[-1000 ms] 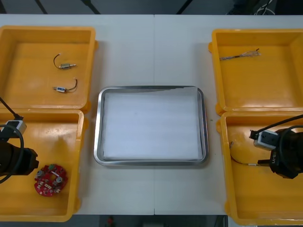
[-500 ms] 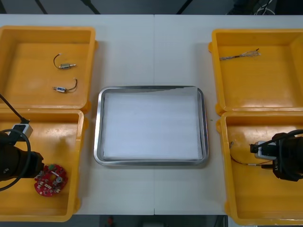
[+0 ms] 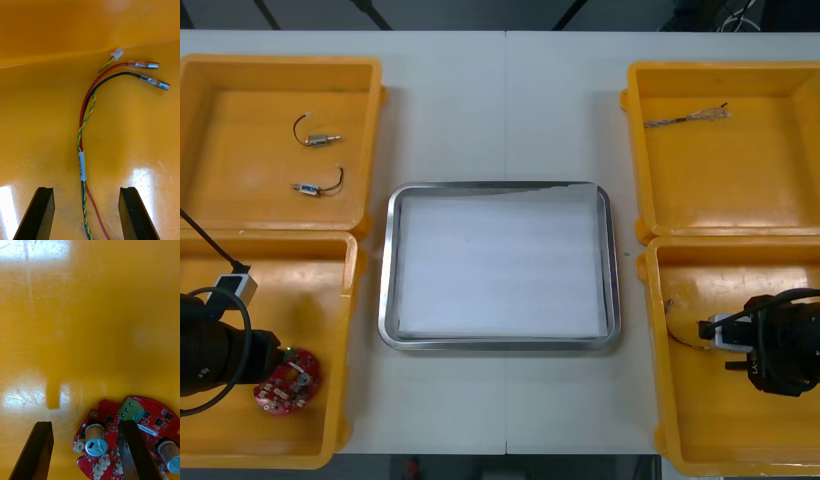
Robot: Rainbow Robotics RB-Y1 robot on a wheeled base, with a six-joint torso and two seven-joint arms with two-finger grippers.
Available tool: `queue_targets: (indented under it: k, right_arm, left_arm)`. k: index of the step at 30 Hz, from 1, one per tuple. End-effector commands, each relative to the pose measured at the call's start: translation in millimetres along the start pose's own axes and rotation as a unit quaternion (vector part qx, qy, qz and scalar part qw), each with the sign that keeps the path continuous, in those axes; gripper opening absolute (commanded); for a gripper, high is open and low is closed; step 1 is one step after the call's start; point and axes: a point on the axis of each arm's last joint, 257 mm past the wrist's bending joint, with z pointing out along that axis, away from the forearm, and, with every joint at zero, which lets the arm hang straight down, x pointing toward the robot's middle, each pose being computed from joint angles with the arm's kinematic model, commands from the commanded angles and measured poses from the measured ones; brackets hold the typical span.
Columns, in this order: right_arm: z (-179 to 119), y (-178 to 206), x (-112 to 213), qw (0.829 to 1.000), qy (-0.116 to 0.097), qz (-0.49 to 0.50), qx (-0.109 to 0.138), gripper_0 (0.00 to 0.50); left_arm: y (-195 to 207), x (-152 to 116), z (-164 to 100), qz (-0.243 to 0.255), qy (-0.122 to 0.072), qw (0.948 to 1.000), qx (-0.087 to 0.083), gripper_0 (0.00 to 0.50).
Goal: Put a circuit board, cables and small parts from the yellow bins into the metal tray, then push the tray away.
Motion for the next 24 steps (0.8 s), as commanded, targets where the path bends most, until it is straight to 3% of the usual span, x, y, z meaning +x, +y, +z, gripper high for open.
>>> queue_targets:
  k: [1, 13, 19, 24]
  right_arm:
    - [4, -1, -2, 1.000, 0.002, -0.017, 0.003, 0.500]
    - [17, 0, -5, 1.000, -0.006, 0.001, 0.000, 0.500]
    - [18, 0, -10, 1.000, -0.011, 0.002, 0.001, 0.500]
    - [20, 2, -11, 1.000, -0.012, 0.000, -0.001, 0.500]
  left_arm:
    - [1, 12, 5, 0.024, 0.010, 0.9997, -0.001, 0.500]
    - [9, 19, 0, 0.043, 0.027, 0.9985, -0.020, 0.500]
    - [11, 6, -20, 0.057, 0.029, 0.9970, -0.044, 0.500]
    - [11, 7, -27, 0.057, 0.038, 0.9964, -0.049, 0.500]
